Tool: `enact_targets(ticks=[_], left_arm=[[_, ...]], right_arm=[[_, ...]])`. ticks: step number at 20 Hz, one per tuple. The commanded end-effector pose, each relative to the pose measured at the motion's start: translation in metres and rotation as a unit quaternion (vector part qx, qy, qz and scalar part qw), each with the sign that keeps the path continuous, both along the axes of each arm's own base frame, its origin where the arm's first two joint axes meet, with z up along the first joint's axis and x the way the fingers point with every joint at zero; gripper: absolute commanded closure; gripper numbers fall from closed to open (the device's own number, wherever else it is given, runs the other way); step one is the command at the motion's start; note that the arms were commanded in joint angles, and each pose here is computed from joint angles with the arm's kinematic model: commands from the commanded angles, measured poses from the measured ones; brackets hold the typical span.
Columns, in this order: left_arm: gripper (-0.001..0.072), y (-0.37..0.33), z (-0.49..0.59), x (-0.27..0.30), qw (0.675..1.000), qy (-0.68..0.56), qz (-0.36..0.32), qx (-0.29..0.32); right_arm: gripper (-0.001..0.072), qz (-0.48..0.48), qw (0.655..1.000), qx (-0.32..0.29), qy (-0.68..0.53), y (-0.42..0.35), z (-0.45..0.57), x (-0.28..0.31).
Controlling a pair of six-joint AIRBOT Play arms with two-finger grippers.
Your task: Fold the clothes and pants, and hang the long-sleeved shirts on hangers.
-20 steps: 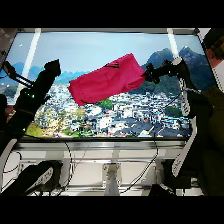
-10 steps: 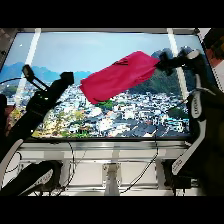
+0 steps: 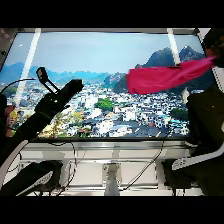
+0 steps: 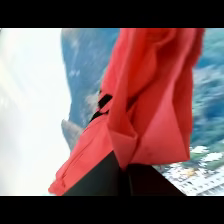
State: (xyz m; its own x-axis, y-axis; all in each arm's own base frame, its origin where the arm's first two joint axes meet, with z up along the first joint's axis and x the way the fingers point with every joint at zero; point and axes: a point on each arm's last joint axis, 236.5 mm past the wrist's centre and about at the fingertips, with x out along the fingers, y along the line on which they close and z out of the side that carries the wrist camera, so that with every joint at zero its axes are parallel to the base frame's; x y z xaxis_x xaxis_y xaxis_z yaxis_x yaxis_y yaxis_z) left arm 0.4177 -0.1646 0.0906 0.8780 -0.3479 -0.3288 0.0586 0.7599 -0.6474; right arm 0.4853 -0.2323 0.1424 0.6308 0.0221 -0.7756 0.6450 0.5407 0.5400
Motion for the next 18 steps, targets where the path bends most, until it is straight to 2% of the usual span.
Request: enact_targets(ticks=[1, 6, 12, 15, 18], left_arm=[[0.0607, -0.003, 0.002, 0.000, 1.000, -0.004, -0.004, -0.003], [0.0607, -0.003, 0.002, 0.000, 1.000, -0.004, -0.004, -0.004], [0.0608, -0.003, 0.002, 0.000, 1.000, -0.004, -0.004, -0.004], [0.0607, -0.006, 0.007, 0.000, 1.000, -0.013, -0.008, -0.009], [0.0608, -0.010, 0.014, 0.001, 0.999, -0.027, -0.015, -0.017]], right_arm=[[0.0709, -0.060, 0.995, -0.042, 0.068, -0.046, 0.033, -0.098], [0.0710, -0.141, 0.968, -0.077, 0.193, -0.062, 0.058, -0.220], [0.0709, -0.234, 0.930, -0.134, 0.249, -0.073, 0.091, -0.330], [0.0708, -0.254, 0.914, -0.119, 0.294, -0.070, 0.075, -0.382], [0.0707, -0.282, 0.888, -0.065, 0.357, -0.059, 0.036, -0.436]])
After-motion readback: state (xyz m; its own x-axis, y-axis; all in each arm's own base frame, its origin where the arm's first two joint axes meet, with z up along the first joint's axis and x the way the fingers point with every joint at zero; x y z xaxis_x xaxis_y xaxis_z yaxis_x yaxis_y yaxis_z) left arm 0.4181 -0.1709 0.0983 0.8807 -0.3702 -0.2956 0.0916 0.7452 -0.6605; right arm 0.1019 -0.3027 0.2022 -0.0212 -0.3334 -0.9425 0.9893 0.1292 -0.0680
